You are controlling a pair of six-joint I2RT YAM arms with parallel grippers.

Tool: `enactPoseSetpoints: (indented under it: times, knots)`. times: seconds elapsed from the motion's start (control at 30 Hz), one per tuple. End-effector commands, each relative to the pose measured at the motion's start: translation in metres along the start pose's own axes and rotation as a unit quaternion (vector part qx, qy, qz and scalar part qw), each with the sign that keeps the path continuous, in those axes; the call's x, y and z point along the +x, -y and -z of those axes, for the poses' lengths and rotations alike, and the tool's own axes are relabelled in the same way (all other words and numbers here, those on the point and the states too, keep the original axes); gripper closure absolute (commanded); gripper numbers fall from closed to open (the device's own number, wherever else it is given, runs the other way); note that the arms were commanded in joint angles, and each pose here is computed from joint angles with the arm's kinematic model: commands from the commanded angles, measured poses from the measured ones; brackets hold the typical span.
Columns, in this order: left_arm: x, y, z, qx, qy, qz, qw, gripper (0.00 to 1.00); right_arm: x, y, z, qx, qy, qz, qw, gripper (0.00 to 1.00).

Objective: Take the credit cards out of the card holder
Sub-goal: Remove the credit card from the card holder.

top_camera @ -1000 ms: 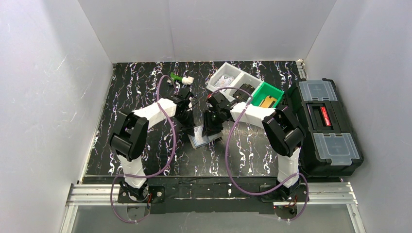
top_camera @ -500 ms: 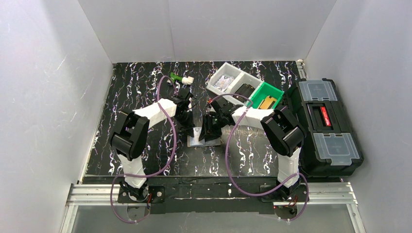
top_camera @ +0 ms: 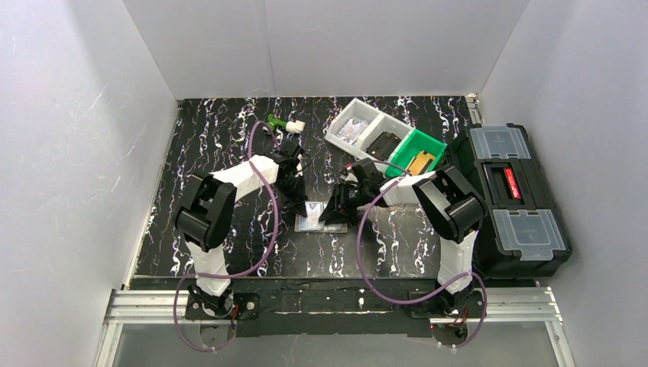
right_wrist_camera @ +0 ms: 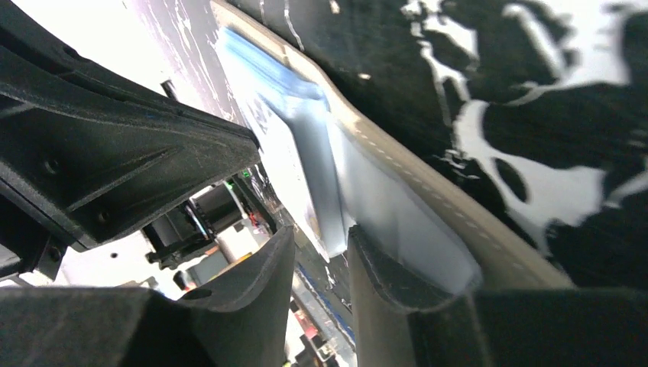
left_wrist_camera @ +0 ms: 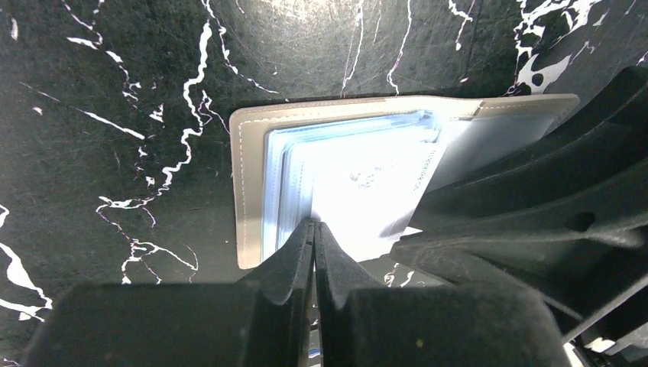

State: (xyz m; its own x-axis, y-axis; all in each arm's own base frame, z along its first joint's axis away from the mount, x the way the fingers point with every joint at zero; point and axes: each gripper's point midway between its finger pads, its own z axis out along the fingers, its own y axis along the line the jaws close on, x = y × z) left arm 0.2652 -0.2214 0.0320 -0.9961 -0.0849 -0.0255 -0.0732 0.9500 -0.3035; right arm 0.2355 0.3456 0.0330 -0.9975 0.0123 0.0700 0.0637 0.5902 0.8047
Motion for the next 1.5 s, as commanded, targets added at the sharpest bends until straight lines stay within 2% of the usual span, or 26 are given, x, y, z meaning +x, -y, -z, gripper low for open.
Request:
enactPoseSetpoints:
  times: [0.0,0.1,0.3,0.63,0.9,1.03,1.47]
  knots:
    - [0.018,-0.029,-0.018,-0.063,-0.037,0.013,0.997,1.0,-0.008,0.004,0.005,-0.024,0.017,-0.026,0.999,0.62]
    - [0.019,-0.029,-0.019,-0.065,-0.037,0.015,0.997,1.0,-0.01,0.003,0.007,-0.034,0.021,-0.031,0.999,0.69]
    - [0.02,-0.026,-0.02,-0.061,-0.039,0.013,0.997,1.0,-0.012,0.001,0.002,-0.044,0.014,-0.036,0.998,0.75]
    - [0.024,-0.018,-0.026,-0.056,-0.044,0.012,0.997,1.0,-0.014,0.0,-0.002,-0.046,0.008,-0.035,0.998,0.78]
    - [0.025,-0.031,-0.028,-0.088,-0.041,0.024,0.995,1.0,-0.015,0.001,0.006,-0.023,0.026,-0.014,0.999,0.94]
    - [0.023,-0.039,-0.028,-0.104,-0.043,0.03,0.993,1.0,-0.013,0.013,0.011,0.007,0.041,-0.006,0.999,0.99]
    - [0.023,-0.047,-0.03,-0.115,-0.049,0.039,0.991,1.0,-0.01,0.039,0.02,0.054,0.064,-0.004,0.996,0.98]
